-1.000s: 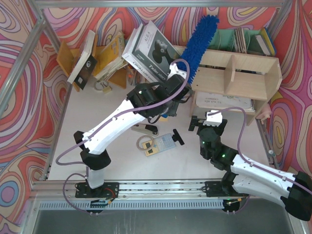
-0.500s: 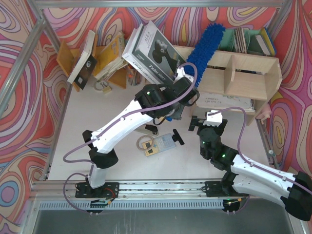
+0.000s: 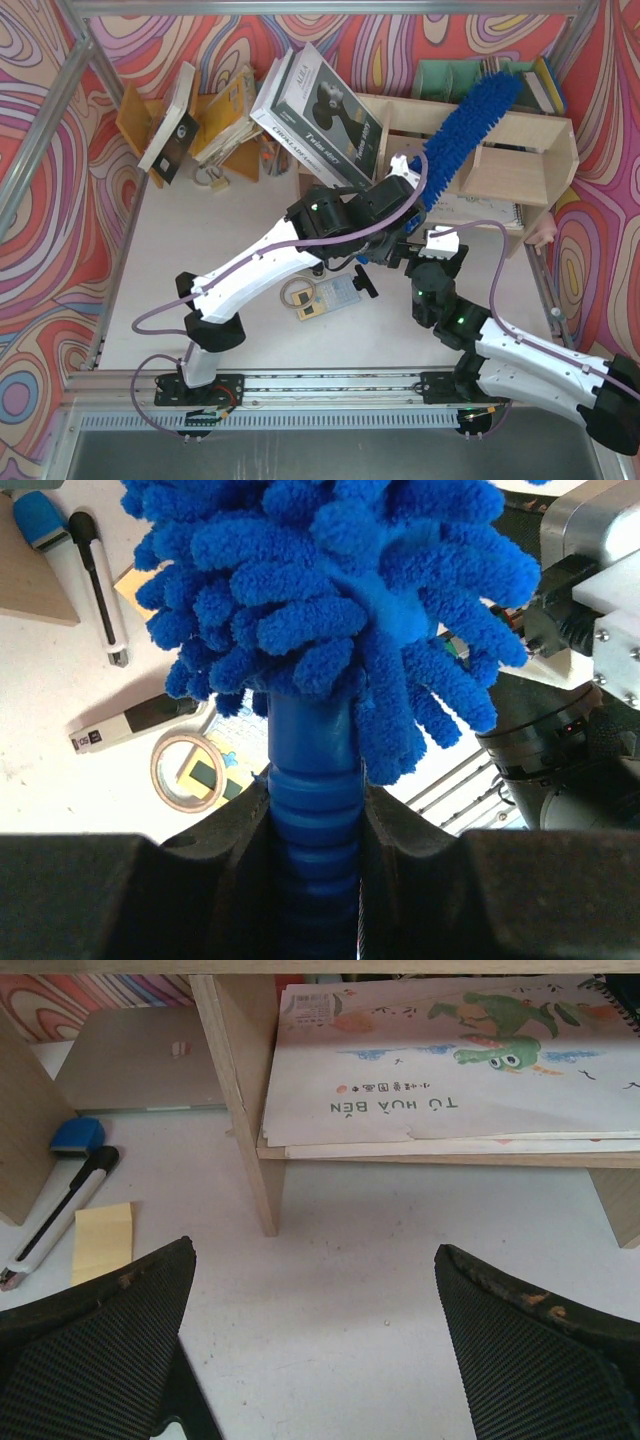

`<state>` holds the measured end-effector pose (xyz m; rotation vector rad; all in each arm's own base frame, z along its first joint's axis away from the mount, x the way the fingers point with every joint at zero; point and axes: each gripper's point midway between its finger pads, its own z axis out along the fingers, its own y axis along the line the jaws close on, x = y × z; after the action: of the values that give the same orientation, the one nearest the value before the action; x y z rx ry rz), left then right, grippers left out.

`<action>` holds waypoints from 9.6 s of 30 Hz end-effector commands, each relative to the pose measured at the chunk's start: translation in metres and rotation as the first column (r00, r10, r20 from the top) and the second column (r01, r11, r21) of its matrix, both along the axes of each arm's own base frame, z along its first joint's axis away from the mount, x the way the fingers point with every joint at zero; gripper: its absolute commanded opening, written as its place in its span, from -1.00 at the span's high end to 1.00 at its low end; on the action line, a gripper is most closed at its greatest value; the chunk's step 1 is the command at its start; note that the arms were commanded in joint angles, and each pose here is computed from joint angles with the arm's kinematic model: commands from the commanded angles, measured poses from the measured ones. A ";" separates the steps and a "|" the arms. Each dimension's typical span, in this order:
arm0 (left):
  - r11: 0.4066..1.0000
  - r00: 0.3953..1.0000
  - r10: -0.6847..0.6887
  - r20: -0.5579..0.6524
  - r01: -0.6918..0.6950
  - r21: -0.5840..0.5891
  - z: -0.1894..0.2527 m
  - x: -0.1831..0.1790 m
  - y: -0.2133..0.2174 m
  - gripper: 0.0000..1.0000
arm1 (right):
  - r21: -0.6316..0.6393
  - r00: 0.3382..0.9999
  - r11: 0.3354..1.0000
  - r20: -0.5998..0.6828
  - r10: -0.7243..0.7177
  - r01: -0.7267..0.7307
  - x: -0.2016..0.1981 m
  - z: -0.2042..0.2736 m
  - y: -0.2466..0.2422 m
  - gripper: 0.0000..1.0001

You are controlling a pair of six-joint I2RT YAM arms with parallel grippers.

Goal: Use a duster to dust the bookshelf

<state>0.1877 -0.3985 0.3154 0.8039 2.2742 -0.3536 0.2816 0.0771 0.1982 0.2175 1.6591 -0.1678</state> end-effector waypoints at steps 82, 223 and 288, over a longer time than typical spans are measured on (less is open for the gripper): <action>0.965 0.933 -0.255 0.253 0.229 0.129 -0.007 0.051 -0.050 1.00 | 0.301 0.879 0.839 0.009 -0.478 0.453 -0.085 -0.015 -0.115 -0.94; 0.990 0.977 0.128 0.172 -0.135 0.034 -0.091 -0.076 0.084 1.00 | 0.304 0.895 0.854 0.008 -0.446 0.423 -0.081 -0.015 -0.109 -0.97; 0.968 0.981 0.163 0.105 -0.179 0.177 -0.103 -0.072 0.101 1.00 | 0.301 0.894 0.853 0.009 -0.449 0.425 -0.081 -0.015 -0.109 -0.97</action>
<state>0.1060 -0.3269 0.2024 0.7792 2.3140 -0.1109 0.2020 -0.0265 0.1817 0.8033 1.5614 -0.2414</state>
